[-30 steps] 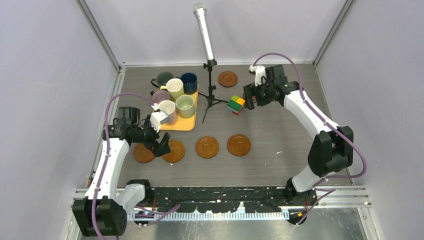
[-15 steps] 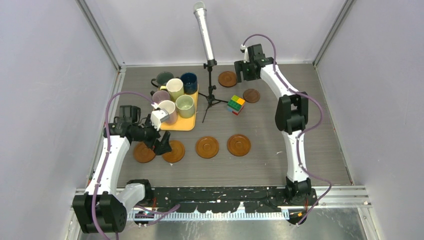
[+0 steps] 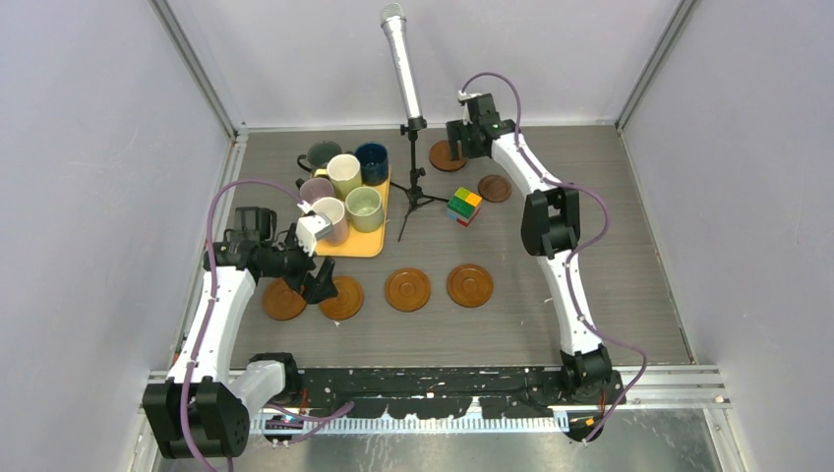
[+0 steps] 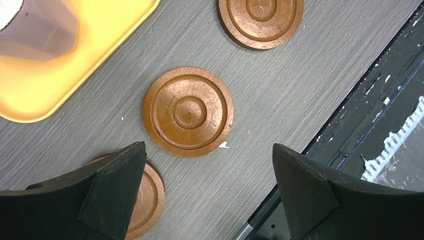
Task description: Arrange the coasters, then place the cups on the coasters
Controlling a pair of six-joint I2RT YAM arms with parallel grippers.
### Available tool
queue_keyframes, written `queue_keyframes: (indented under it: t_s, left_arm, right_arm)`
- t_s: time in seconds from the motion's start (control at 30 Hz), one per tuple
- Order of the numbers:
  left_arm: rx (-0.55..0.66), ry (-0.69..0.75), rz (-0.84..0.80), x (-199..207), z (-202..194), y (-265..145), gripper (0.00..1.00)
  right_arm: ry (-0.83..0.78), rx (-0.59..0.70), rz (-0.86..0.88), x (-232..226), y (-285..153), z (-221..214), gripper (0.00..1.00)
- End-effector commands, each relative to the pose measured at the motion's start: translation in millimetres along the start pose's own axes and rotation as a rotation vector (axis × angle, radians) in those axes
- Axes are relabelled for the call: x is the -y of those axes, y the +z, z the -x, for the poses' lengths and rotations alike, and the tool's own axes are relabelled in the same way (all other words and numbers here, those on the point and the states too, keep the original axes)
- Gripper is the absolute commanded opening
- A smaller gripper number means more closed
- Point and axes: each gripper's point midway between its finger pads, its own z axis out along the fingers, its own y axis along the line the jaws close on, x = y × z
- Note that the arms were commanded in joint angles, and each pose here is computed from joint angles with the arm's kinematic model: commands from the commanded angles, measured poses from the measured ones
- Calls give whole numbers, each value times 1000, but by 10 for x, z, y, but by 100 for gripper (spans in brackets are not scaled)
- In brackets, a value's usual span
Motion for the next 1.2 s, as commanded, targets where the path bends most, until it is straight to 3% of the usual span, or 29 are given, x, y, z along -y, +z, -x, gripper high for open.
queue_keyframes:
  t_s: [0.0,0.27,0.57,0.8,1.17]
  left_arm:
    - [41,18,21,-40,106,-26,100]
    - [42,32,33,-45,117,-54,100]
    - [44,48,41,-51,124,-69,100]
    - [53,60,47,-11,125,-110,100]
    - [84,99,59,64,219,-230,100]
  right_arm:
    - [5,136,-37,-98,14,376,84]
    - [-31,134,-120,-23,265,249,84]
    - [-54,5,-161,260,295,-112,75]
    - [59,-104,-135,676,65,-273,60]
    - [69,-398,-177,1598,-465,-1029,54]
